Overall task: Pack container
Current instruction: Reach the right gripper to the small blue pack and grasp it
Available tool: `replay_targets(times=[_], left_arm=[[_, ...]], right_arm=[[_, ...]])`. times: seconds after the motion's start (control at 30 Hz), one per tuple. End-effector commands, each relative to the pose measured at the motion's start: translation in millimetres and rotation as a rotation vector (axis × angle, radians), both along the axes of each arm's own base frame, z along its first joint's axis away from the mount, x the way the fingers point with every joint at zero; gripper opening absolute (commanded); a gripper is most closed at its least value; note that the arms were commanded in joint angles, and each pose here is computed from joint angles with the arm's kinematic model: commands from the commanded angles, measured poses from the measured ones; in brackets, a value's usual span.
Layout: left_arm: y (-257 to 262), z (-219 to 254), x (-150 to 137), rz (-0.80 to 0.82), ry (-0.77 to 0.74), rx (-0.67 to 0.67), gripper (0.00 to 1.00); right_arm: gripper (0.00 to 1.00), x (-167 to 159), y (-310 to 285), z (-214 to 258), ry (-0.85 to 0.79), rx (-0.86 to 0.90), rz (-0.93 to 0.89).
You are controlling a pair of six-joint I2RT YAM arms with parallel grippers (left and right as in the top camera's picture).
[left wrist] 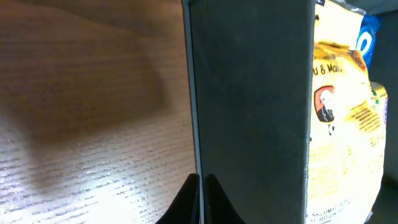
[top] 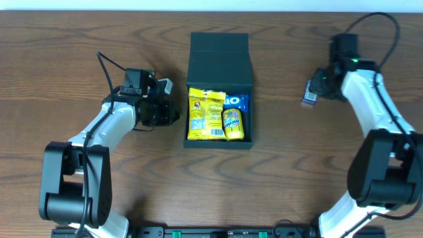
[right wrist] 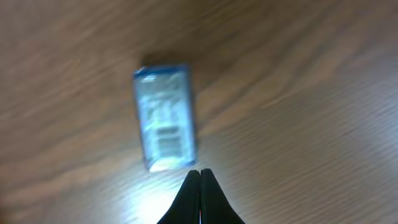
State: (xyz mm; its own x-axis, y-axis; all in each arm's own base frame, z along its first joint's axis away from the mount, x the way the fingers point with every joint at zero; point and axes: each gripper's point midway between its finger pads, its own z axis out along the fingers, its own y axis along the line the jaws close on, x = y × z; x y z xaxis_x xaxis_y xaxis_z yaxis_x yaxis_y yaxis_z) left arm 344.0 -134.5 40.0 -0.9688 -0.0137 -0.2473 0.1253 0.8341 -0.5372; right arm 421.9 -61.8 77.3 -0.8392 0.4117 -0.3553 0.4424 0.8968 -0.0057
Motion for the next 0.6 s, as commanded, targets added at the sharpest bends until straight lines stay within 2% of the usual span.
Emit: replay_targets(times=[0.0,0.43,0.57], left_arm=[[-4,0,0,0.01,0.016,-0.001,0.06],[-20,-2,-12,-0.009,0.061,-0.004,0.06],[-20,-2,-12,-0.009,0.061,-0.005,0.06]], right_arm=[[0.02,2,-10,9,-0.034,0.006,-0.06],[0.02,6,-9,-33,0.022,0.051,-0.128],[0.06,12,-8,-37,0.009,0.058,-0.129]])
